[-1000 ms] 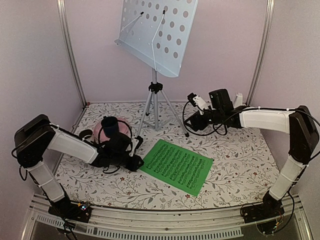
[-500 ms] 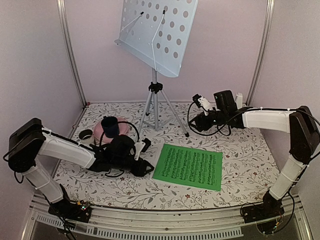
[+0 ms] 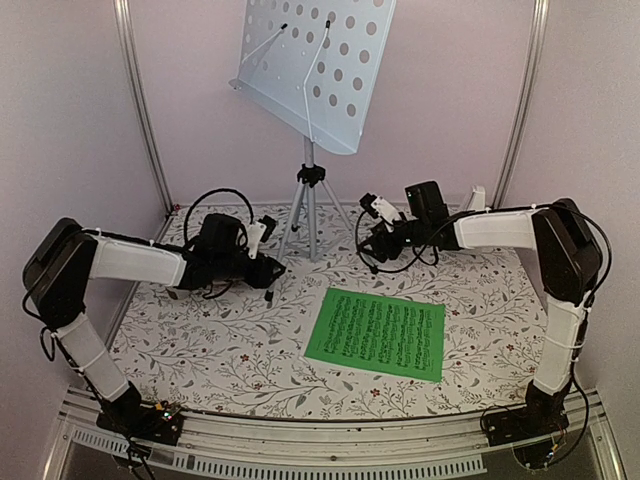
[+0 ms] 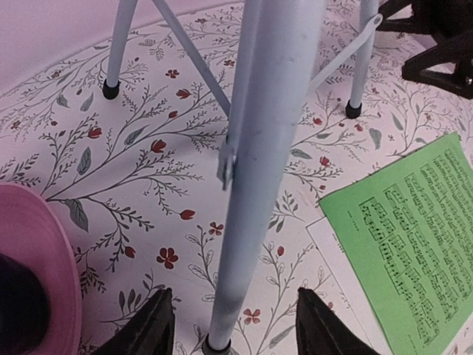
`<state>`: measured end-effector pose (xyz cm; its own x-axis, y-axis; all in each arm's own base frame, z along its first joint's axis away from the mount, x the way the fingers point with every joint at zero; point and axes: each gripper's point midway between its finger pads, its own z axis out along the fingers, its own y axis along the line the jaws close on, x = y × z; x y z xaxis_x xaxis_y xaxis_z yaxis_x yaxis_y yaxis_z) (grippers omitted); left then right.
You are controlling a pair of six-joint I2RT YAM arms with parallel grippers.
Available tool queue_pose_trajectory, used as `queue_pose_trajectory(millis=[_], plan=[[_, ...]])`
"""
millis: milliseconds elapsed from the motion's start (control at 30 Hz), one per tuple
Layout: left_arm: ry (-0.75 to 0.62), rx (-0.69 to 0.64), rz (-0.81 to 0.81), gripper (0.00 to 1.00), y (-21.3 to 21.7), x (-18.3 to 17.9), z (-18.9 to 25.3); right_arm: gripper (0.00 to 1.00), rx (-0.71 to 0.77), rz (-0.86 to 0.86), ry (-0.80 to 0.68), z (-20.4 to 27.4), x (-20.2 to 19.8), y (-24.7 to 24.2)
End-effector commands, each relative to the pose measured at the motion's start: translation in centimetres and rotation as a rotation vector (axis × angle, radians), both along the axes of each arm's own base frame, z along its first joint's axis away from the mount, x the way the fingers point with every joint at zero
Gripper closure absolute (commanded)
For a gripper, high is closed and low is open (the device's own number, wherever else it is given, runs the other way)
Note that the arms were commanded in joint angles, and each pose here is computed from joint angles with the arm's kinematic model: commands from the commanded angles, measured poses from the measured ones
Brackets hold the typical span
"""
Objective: Set up the instrument practice props
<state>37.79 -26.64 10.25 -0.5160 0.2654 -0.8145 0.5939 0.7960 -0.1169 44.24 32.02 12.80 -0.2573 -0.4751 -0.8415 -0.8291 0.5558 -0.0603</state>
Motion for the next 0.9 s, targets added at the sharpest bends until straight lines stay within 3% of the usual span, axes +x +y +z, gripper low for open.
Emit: queue_pose_trajectory(millis=[0,167,267,400,600,867], plan=[[-0.008,0.036,-0.064,0.45,0.0,1.4,-0.9,0.3,-0.008,0.073,-0.049,-0.4,1.4,1.5],[-0.027,0.028,-0.124,0.52,-1.1,2.6,-1.0,0.32,-0.009,0.092,-0.065,-1.1,2.2,2.2],[-0.023,0.022,-0.147,0.64,-1.7,2.9,-1.2,0.41,-0.025,0.093,-0.069,-1.5,2.7,2.3],[-0.014,0.02,-0.154,0.81,-1.7,2.5,-1.3,0.63,-0.04,0.088,-0.094,-1.5,2.6,1.9],[-0.006,0.057,-0.123,0.96,-0.6,1.9,-2.1,0.97,-0.103,0.028,-0.119,-1.9,3.1,0.4],[0.007,0.085,-0.086,1.0,0.9,0.7,-2.6,1.0,-0.126,-0.109,-0.123,-0.8,4.3,-5.3]])
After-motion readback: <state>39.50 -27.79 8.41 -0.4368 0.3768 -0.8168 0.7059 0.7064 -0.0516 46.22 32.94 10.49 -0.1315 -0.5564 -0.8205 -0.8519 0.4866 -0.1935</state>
